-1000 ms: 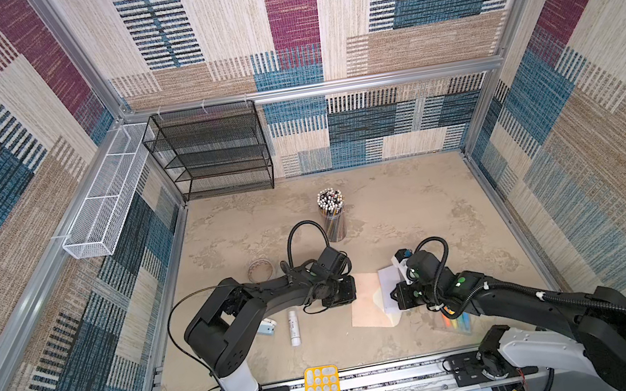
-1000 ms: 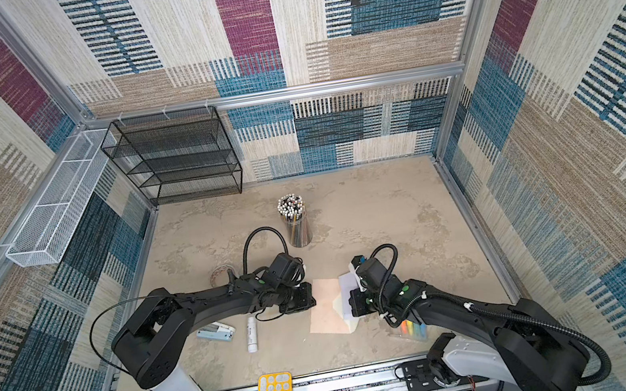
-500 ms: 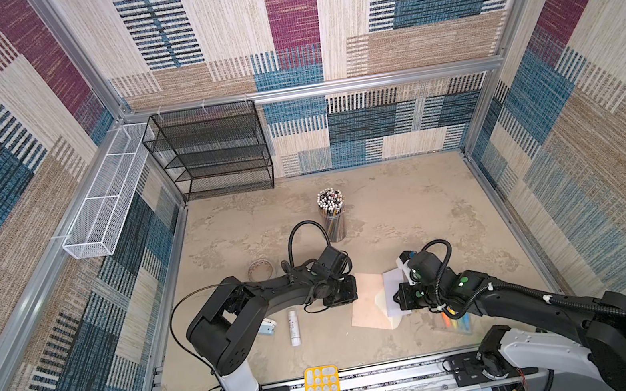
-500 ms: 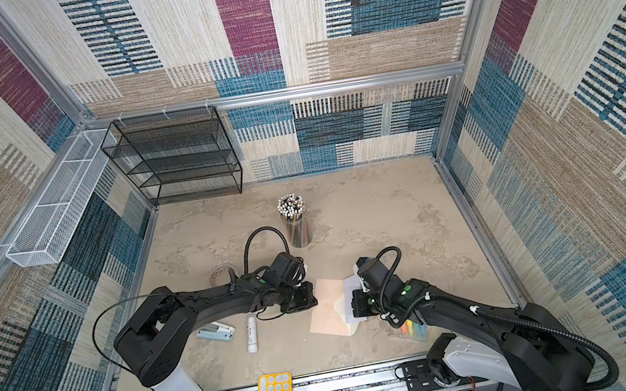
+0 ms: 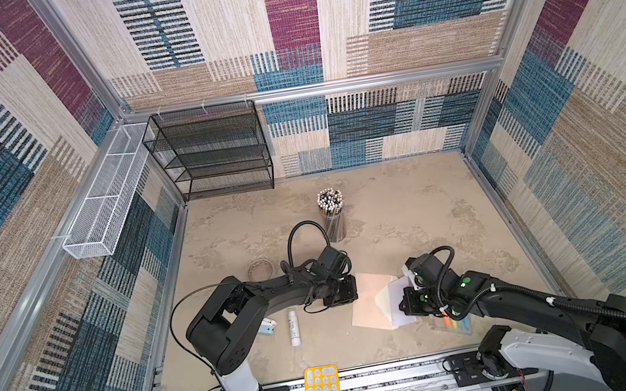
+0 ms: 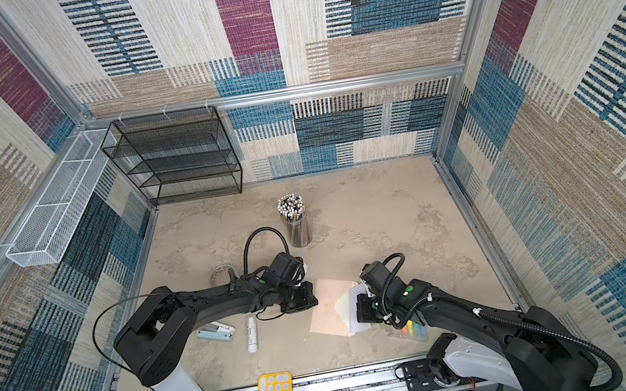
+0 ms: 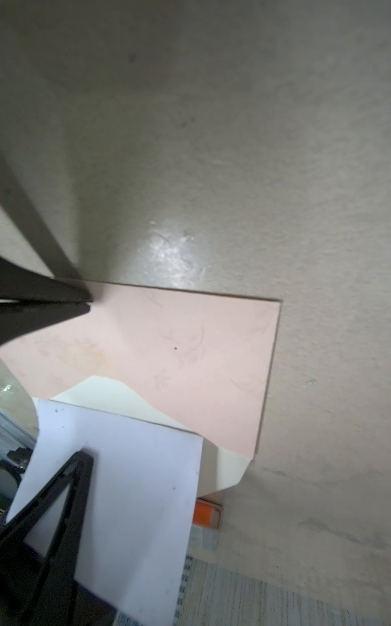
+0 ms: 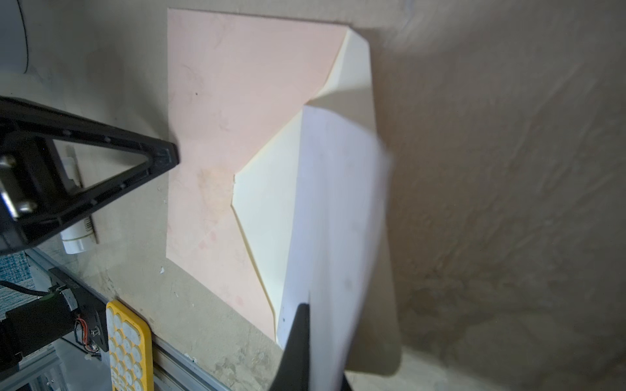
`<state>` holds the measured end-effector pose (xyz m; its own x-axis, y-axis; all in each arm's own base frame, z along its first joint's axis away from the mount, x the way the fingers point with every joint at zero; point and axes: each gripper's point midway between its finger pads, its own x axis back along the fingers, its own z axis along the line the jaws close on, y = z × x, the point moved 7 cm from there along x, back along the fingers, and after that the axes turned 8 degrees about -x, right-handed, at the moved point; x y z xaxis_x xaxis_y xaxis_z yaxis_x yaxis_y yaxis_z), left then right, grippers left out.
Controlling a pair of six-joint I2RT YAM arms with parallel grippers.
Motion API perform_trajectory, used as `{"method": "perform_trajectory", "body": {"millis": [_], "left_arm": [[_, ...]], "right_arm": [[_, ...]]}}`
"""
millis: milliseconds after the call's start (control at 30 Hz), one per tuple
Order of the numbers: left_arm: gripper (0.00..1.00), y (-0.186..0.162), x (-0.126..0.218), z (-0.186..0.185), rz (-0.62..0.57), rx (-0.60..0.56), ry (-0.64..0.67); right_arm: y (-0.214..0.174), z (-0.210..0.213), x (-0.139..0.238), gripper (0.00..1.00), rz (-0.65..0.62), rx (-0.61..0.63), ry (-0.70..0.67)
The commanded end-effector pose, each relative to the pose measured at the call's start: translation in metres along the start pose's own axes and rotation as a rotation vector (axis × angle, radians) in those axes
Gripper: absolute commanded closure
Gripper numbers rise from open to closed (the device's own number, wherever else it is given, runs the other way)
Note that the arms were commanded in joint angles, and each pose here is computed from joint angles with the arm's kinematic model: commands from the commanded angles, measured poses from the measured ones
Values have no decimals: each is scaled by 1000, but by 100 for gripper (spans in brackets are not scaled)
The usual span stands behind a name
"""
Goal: Place the letter into the envelope and seal it
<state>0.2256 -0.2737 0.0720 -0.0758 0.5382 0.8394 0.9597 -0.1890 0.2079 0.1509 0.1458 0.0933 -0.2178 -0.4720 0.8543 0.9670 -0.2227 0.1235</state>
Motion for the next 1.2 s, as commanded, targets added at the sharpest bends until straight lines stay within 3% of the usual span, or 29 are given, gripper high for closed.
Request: {"method": "perform_trajectory", "body": {"millis": [0,1167], "left_arm": [[92,-23,-3,30,93,23,173],[92,-25,-3,29,102,12,151]], "right_arm": [[-2,-2,-4,100,15,-13,-2],[18,7,-18,100,11,-17,-8]]}}
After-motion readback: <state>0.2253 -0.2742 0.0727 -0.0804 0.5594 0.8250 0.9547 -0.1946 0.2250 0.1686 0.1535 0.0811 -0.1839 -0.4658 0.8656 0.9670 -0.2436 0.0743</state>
